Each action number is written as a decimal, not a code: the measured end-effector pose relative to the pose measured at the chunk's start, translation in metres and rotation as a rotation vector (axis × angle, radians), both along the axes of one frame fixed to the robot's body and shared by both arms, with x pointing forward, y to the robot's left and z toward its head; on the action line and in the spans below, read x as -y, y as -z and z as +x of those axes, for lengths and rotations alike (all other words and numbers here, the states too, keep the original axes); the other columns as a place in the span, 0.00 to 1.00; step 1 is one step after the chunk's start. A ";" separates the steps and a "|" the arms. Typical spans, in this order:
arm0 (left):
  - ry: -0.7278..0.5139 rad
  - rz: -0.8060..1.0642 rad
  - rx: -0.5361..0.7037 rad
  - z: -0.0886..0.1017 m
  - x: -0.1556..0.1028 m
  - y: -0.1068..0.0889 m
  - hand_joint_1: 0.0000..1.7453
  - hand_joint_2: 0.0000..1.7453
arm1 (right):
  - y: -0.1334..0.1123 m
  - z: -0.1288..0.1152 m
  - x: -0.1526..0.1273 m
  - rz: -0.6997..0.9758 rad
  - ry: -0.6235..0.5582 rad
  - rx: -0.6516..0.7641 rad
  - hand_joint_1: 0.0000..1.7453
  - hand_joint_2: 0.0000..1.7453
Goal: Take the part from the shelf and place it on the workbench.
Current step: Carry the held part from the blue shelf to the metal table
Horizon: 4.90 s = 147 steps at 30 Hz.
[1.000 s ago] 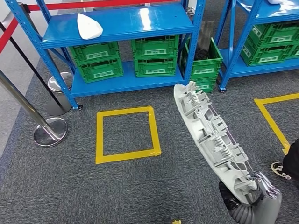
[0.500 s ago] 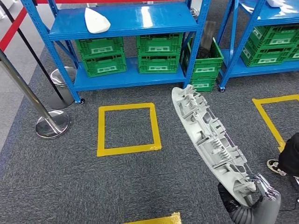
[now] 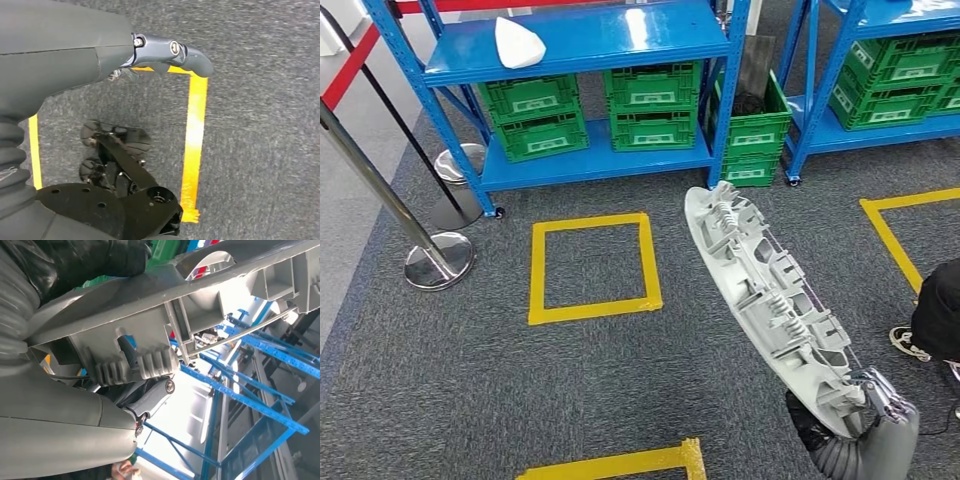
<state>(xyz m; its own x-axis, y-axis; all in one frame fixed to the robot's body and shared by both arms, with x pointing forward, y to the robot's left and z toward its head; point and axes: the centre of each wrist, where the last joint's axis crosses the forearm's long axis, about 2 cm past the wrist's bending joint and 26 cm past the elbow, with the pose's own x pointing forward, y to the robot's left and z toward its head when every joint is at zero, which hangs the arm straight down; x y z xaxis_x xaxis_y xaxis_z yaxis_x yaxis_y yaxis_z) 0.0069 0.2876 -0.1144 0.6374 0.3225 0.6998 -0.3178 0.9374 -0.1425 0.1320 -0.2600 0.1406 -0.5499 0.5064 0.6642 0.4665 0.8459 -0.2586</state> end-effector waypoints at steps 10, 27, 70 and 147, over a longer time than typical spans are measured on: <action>0.002 0.003 0.004 0.000 -0.002 0.000 0.00 1.00 | 0.000 0.001 0.000 -0.002 0.000 0.001 1.00 1.00; 0.007 -0.003 0.007 0.001 0.002 0.000 0.00 1.00 | 0.002 -0.003 0.001 0.014 -0.002 -0.009 1.00 1.00; 0.011 -0.013 0.008 0.002 0.007 0.000 0.00 1.00 | 0.007 -0.012 0.009 0.024 -0.010 -0.061 1.00 1.00; 0.131 -0.022 -0.009 0.011 -0.005 -0.001 0.00 1.00 | 0.025 0.043 0.125 0.116 0.177 -0.144 1.00 1.00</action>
